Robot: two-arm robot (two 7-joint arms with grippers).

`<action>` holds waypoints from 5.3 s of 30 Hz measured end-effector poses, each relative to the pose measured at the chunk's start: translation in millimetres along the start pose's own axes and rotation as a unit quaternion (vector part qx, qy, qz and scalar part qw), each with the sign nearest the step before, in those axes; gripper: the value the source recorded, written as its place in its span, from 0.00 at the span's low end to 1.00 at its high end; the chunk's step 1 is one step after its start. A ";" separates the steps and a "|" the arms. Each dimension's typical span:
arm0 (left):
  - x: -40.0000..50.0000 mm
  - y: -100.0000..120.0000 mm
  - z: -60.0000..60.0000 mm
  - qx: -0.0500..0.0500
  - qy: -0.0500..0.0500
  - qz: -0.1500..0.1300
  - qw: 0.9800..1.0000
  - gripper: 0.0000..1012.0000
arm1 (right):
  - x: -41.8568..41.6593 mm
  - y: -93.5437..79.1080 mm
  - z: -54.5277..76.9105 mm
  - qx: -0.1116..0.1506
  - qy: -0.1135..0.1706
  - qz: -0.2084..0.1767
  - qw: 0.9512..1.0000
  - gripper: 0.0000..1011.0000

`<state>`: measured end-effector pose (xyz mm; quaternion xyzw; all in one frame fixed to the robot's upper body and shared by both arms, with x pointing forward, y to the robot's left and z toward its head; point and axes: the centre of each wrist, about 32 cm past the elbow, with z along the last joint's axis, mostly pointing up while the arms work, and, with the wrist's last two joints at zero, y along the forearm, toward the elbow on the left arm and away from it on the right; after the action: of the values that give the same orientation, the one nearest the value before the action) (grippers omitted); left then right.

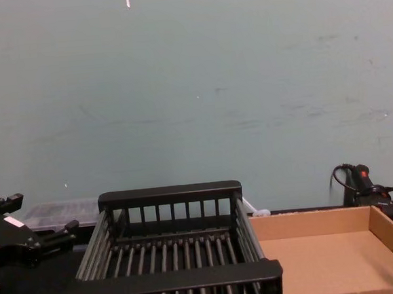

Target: Pick up the white tape and place it into the black box , Pick up the silver tape and place it into the brown box.

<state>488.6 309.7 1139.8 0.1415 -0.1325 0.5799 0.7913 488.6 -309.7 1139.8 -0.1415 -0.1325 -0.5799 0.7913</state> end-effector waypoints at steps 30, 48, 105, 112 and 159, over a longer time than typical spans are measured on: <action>0.0 0.0 0.0 0.000 0.000 0.000 1.000 0.99 | 8.8 -9.3 14.0 -0.011 0.027 0.009 1.000 0.99; 0.0 0.0 0.0 0.000 0.000 0.000 1.000 0.99 | 20.5 -55.1 37.0 -0.063 0.076 0.089 0.991 0.99; 0.0 0.0 0.0 0.000 0.000 0.000 1.000 0.99 | 1.7 -57.3 6.5 -0.206 0.097 0.187 0.956 0.99; 0.0 0.0 0.0 0.000 0.000 0.000 1.000 0.99 | 2.0 -56.7 5.9 -0.207 0.097 0.188 0.955 0.99; 0.0 0.0 0.0 0.000 0.000 0.000 1.000 0.99 | 2.1 -57.1 5.7 -0.206 0.097 0.188 0.955 0.22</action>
<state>488.6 309.7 1139.8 0.1415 -0.1324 0.5799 0.7913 434.4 -325.8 1149.9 -0.2665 0.0961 -0.4464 0.8488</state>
